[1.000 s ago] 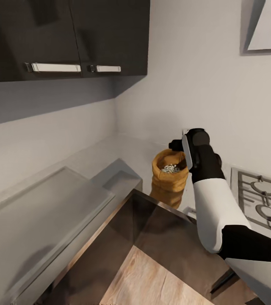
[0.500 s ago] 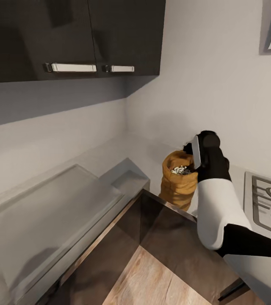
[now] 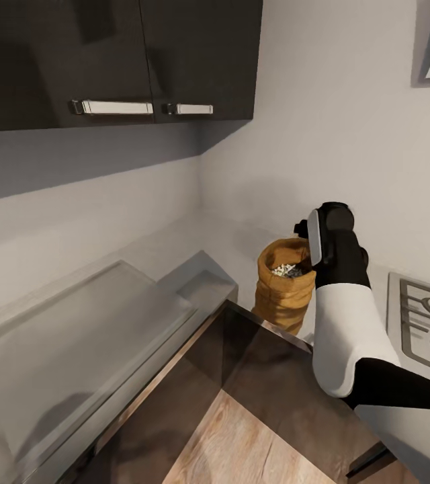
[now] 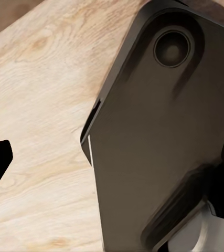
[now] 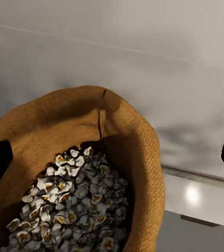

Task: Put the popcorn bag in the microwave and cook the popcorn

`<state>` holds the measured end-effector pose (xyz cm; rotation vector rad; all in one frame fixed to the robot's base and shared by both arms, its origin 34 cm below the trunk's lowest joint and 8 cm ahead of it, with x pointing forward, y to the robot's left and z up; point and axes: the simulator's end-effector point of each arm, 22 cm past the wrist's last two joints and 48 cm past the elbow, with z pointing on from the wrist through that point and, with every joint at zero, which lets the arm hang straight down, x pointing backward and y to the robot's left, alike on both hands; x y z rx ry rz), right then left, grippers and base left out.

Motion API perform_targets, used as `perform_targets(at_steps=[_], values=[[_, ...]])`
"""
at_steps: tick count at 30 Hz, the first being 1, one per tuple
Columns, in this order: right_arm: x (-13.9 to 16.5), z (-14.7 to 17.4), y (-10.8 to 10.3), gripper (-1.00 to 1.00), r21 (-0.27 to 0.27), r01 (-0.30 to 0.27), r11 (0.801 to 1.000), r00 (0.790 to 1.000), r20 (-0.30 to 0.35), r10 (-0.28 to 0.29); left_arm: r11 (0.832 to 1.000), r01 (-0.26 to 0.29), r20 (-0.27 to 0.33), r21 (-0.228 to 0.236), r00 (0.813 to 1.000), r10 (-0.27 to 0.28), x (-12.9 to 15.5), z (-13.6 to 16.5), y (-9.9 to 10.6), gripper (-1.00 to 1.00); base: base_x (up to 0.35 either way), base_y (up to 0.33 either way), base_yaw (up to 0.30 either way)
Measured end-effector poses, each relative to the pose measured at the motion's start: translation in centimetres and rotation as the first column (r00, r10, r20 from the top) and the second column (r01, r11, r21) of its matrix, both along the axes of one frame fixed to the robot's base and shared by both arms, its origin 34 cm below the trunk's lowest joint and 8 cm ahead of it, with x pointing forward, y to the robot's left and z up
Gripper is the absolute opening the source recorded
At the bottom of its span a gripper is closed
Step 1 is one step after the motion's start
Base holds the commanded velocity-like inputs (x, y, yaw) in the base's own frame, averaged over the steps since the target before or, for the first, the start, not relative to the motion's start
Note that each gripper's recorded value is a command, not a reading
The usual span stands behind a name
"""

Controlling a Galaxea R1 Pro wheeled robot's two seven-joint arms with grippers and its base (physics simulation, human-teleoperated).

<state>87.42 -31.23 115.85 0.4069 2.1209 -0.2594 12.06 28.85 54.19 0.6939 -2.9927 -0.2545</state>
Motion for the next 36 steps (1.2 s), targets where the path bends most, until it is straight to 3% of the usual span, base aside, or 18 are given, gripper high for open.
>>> perform_targets(at_steps=[3, 8, 9, 10, 16, 27, 36], values=[[0.0, 0.9, -0.1, 1.00, -0.018, 0.005, 1.000, 1.000, 0.017, -0.005, 1.000, -0.002, 0.000, 0.001, 1.000, 0.002, 0.0, 0.0, 0.1, 1.00, 0.000, 0.000, 0.000], [-0.7, 1.2, -2.0, 1.00, -0.035, 0.061, 0.998, 0.998, 0.017, -0.060, 1.000, -0.013, -0.001, 0.004, 1.000, 0.013, -0.1, 0.0, 0.2, 1.00, 0.000, 0.000, 0.000], [-1.9, -0.2, -4.8, 1.00, -0.020, 0.139, 0.990, 0.990, -0.014, -0.140, 1.000, -0.014, -0.001, 0.004, 1.000, 0.014, -0.1, 0.0, 0.2, 1.00, 0.000, 0.000, 0.000], [-2.0, -0.6, -5.1, 1.00, -0.012, 0.150, 0.989, 0.988, -0.022, -0.150, 1.000, -0.014, -0.001, 0.004, 1.000, 0.014, -0.1, 0.0, 0.2, 1.00, 0.000, 0.000, 0.000], [-1.7, -4.1, -3.8, 1.00, -0.012, 0.115, 0.993, 0.987, -0.112, -0.116, 1.000, -0.012, -0.001, 0.004, 1.000, 0.012, -0.1, 0.0, 0.2, 1.00, 0.000, 0.000, 0.000], [-2.1, -4.7, -4.6, 1.00, 0.029, 0.139, 0.990, 0.984, -0.116, -0.134, 1.000, -0.009, -0.001, 0.004, 1.000, 0.009, -0.1, 0.0, 0.1, 1.00, 0.000, 0.000, 0.000], [-2.1, -5.1, -4.4, 1.00, 0.032, 0.135, 0.990, 0.984, -0.125, -0.131, 1.000, -0.004, -0.001, 0.002, 1.000, 0.004, 0.0, 0.0, 0.1, 1.00, -0.062, 0.062, 0.000]])
